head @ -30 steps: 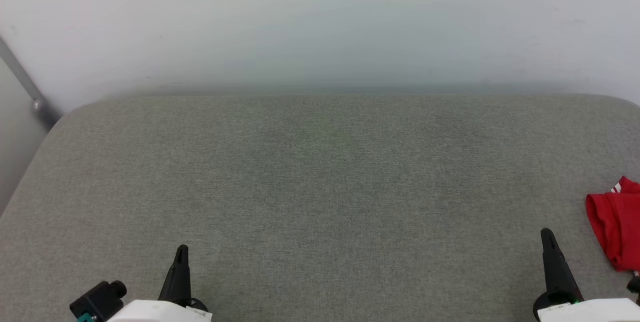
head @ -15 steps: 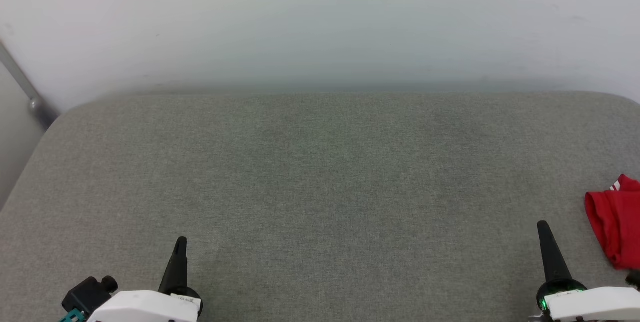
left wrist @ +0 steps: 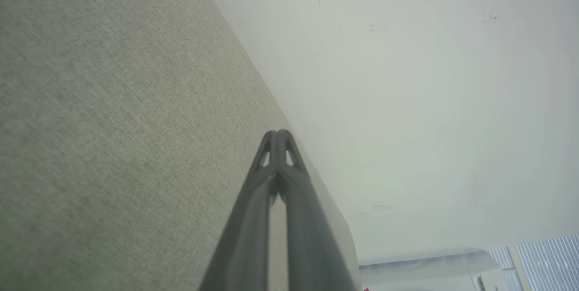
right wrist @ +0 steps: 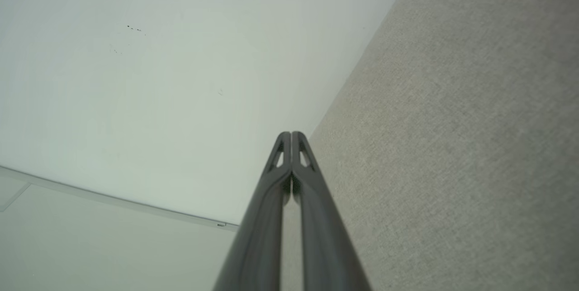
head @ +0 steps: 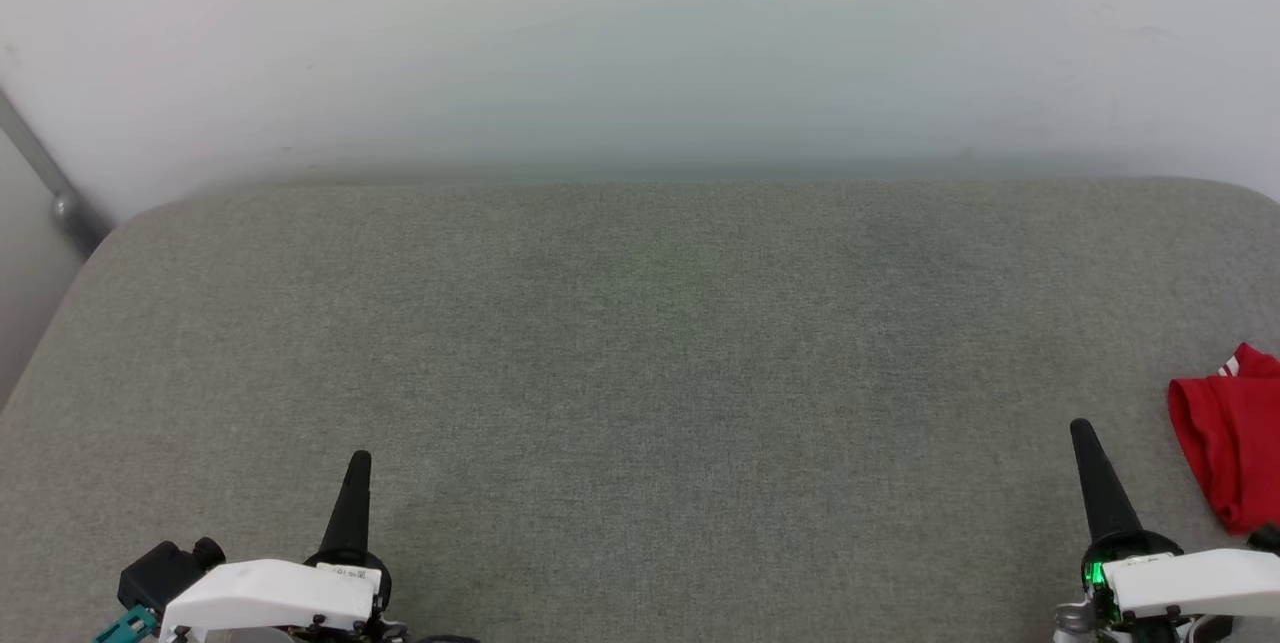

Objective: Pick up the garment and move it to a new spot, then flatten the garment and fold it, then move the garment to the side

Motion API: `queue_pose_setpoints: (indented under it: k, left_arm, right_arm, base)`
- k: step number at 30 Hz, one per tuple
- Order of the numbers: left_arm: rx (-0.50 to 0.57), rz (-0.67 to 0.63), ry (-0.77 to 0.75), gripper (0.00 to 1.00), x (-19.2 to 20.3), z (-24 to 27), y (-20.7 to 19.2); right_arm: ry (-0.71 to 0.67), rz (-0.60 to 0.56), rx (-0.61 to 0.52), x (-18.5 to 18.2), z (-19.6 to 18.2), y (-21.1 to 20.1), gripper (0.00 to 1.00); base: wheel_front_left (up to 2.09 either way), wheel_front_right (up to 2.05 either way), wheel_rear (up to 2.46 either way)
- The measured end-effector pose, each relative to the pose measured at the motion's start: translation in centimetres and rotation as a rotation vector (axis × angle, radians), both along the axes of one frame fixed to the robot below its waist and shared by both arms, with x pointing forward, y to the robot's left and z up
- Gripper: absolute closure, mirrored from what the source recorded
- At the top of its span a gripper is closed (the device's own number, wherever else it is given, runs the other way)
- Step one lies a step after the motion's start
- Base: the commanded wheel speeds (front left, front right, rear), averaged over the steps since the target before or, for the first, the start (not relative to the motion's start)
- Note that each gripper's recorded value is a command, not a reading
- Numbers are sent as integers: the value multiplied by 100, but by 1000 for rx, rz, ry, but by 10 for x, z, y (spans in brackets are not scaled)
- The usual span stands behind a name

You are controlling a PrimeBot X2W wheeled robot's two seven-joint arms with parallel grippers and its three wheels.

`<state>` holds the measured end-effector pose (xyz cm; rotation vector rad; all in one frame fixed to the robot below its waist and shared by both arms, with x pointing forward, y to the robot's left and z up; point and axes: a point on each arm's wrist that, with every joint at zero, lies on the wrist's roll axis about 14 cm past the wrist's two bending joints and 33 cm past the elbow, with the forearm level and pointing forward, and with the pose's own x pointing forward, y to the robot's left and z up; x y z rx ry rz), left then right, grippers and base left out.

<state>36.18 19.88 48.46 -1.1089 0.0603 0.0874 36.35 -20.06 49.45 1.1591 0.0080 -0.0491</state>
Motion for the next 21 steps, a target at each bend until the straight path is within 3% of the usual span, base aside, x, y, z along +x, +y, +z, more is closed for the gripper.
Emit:
queue_pose_setpoints:
  k: [21]
  left_arm:
    - [-215, -5, -33, 100, 11, 7, 1]
  right_arm:
    - [-11, 11, 190, 12, 5, 1, 100]
  base:
    - [0, 0, 0]
